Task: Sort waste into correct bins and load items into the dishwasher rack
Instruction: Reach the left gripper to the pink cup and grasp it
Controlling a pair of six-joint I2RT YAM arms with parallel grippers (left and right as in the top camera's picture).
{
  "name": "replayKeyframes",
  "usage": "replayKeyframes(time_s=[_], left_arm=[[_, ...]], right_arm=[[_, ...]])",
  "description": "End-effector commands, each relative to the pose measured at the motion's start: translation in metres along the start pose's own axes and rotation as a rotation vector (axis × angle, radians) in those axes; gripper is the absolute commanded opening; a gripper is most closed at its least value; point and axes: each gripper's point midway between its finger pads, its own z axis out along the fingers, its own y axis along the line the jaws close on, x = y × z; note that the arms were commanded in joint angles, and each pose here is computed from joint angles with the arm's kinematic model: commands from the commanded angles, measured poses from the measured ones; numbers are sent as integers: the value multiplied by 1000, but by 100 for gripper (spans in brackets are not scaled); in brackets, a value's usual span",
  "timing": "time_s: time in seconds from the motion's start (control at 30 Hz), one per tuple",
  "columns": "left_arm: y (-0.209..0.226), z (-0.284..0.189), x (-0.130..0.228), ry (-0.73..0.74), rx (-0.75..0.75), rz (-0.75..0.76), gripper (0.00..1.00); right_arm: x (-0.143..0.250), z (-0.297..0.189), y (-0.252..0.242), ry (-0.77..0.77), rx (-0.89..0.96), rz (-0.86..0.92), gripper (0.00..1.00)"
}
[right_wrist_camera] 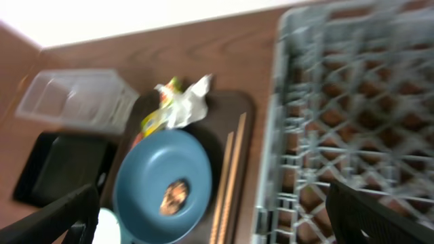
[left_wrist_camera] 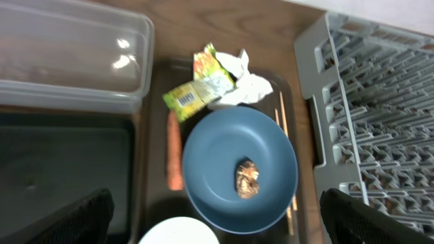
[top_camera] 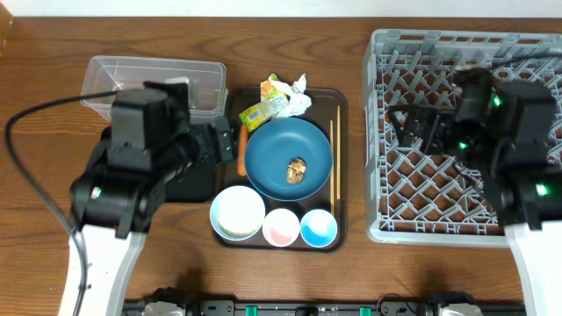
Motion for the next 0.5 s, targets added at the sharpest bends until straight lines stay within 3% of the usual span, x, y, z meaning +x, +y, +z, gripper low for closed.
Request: replayKeyframes(time_s=[0.0, 0.13, 0.3, 0.47], left_arm=[[-15, 13, 12, 101, 81, -45, 98], [-21, 30, 66, 359, 79, -28, 98], [-34, 39, 141, 660, 25, 130, 98], [-39, 58, 182, 751, -87, 344, 98]], right_arm=[[6, 12, 7, 72, -97, -6, 99], [15, 23, -6, 122, -48, 19, 99], [11, 24, -20, 102, 33, 40, 99], [11, 24, -24, 98, 56, 47, 99]])
